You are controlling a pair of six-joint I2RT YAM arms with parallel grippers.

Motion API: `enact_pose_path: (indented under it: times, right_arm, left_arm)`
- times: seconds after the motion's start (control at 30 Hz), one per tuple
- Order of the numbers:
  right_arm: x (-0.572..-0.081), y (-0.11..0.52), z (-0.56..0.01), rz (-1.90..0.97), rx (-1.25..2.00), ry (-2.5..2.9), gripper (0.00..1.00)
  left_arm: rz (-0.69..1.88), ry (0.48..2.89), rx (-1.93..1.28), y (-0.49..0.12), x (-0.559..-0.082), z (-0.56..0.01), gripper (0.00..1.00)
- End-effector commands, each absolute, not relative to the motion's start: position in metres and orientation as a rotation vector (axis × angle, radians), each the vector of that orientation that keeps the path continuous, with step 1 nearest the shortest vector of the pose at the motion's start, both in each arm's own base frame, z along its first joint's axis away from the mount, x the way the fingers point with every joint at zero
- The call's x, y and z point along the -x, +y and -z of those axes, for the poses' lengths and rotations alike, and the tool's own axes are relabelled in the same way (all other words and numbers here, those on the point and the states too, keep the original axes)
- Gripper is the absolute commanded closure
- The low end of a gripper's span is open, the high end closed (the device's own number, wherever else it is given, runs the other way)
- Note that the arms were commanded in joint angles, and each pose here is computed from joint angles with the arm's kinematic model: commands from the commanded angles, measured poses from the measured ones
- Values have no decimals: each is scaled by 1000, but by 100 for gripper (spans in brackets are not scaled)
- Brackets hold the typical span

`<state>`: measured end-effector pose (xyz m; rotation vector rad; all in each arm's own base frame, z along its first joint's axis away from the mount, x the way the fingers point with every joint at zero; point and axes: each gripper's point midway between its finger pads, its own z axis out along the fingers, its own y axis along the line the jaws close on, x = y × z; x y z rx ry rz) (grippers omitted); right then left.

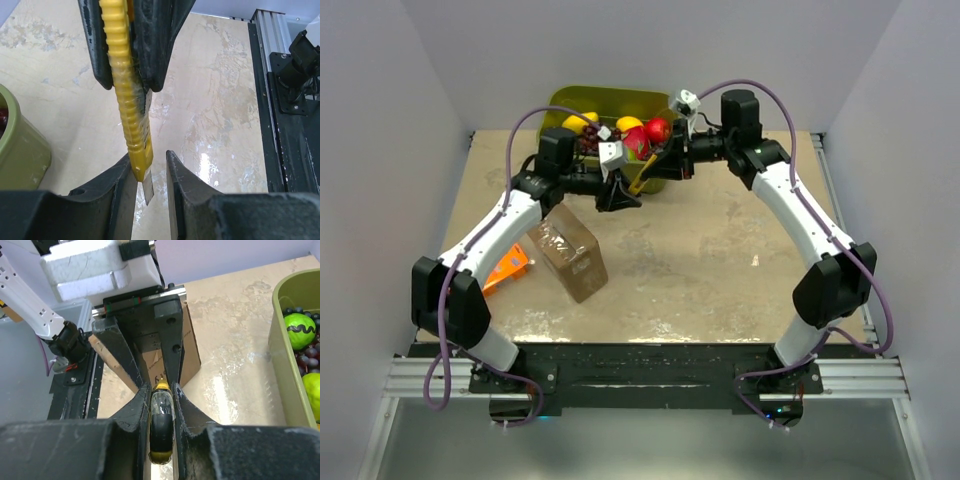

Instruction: Unpack the express box

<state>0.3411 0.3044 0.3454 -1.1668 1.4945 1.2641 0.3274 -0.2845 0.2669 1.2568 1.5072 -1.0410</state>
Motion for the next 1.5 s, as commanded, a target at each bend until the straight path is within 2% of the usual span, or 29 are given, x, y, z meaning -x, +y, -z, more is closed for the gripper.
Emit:
enact_pose_path:
  times: [0.0, 0.07, 0.17, 0.2, 0.27, 0.3, 0.37, 0.4, 0.43, 0.5, 0.6, 0.8, 0.97, 1.27, 1.47]
  right_arm:
    - [-328, 301, -375, -1250, 1190, 1409, 100]
    - [-327, 301, -374, -1255, 1189, 1413, 100]
    - [-326, 300, -371, -1256, 1190, 1418, 100]
    - [-326, 300, -371, -1256, 1189, 1421, 100]
    - [-326, 300, -369, -1255, 1190, 1423, 100]
    - [-324, 299, -368, -1259, 1191, 1433, 93]
    - [-322, 298, -371, -1244, 1218, 1412, 65]
    - [-319, 296, -365, -1245, 1223, 1450, 39]
    - [-320, 294, -364, -1197, 1258, 1427, 30]
    - [-316, 292, -359, -1160, 1286, 1457, 19]
    - [-313, 289, -351, -1090, 1395, 1418, 23]
    - [-310, 301, -347, -1135, 1436, 1424, 31]
    - [-304, 312, -335, -1077, 1523, 1422, 41]
    - [-306, 315, -333, -1089, 1515, 1437, 56]
    - [-308, 319, -335, -1116, 1497, 1431, 77]
  left_arm:
    - [1066, 1426, -1233, -284, -323, -298, 67]
    - [1088, 1410, -1233, -287, -322, -301, 67]
    - [1128, 1386, -1239, -289, -319, -304, 74]
    - [1143, 1388, -1239, -290, -318, -303, 83]
    - [1167, 1364, -1249, -292, -316, -305, 95]
    - [1175, 1363, -1246, -292, -316, -306, 100]
    - [1180, 1366, -1244, -293, -316, -306, 100]
    - [1177, 1370, -1247, -292, -316, -304, 100]
    - [1167, 1368, -1255, -292, -316, -304, 100]
    - [1147, 1367, -1276, -291, -316, -300, 100]
    - [1126, 1364, -1292, -290, -318, -299, 100]
    - [1121, 1377, -1298, -292, -317, -296, 100]
    - [1113, 1380, -1294, -292, -316, -295, 100]
    - [1124, 1374, -1297, -294, -317, -295, 100]
    - [1129, 1376, -1295, -295, -318, -294, 100]
